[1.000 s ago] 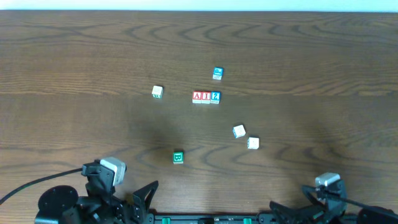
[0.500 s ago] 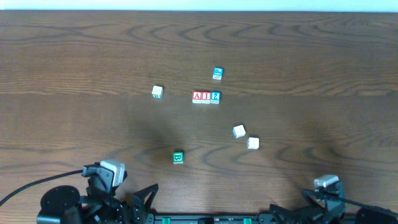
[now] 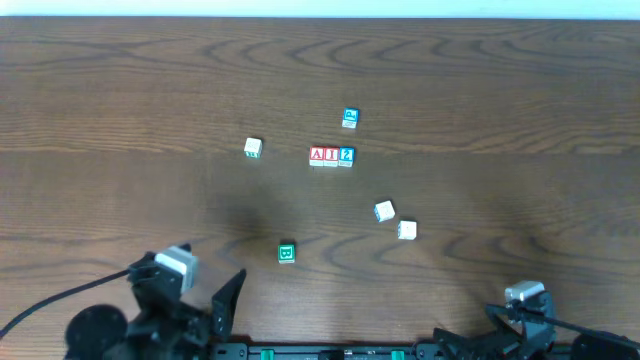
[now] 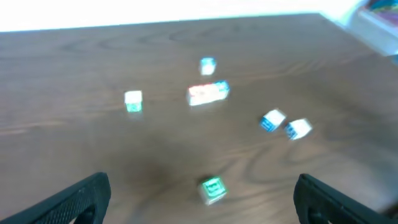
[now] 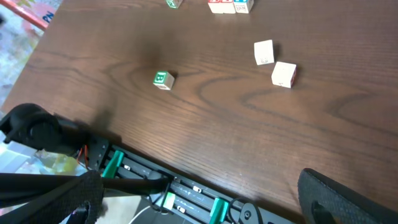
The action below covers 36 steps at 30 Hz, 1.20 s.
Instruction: Spell out Ai2
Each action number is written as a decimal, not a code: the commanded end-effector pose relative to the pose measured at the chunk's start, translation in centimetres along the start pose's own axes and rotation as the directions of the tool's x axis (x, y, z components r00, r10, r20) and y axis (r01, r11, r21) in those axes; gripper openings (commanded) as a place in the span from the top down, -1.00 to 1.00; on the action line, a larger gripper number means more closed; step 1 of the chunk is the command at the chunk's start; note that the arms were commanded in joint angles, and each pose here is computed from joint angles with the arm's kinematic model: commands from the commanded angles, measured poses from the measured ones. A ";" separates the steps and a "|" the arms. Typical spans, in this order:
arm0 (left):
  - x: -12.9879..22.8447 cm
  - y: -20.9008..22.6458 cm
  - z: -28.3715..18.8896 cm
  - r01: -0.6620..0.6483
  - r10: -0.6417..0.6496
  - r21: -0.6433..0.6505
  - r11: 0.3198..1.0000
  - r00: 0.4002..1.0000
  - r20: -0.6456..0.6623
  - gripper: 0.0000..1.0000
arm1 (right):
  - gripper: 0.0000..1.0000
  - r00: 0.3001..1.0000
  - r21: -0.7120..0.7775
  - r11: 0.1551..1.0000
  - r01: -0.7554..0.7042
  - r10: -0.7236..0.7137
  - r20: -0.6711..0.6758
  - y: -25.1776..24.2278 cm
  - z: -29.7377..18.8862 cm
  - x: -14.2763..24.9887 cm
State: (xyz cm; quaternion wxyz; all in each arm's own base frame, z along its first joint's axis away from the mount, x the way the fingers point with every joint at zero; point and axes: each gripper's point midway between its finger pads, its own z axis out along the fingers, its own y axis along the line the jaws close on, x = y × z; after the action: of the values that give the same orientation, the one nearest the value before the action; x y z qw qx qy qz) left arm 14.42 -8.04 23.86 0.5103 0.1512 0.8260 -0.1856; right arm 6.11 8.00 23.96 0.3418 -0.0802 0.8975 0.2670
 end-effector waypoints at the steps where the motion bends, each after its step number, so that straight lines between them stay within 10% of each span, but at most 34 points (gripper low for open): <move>1: 2.5 2.6 2.6 -0.085 0.084 -0.092 0.992 0.996 -0.009 -0.91 | -0.99 1.000 -0.008 1.000 -0.014 0.014 -0.005 0.1 0.0 0.1; 16: 10.1 7.3 9.1 -0.034 0.032 -0.212 0.977 0.999 -0.013 -0.91 | -0.98 1.000 -0.008 1.000 -0.014 0.014 -0.005 0.1 0.1 0.1; 36: 10.1 8.3 8.9 -0.051 0.047 -0.273 0.961 0.999 -0.020 -0.91 | -0.98 1.000 -0.008 1.000 -0.014 0.014 -0.005 0.1 0.1 0.1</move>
State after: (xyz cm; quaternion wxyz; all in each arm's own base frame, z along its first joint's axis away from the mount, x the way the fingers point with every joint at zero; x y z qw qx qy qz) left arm 20.58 -4.41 10.36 0.5261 0.1007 0.8420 -0.0641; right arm 6.10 8.00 23.87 0.3399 -0.0788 0.8982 0.2673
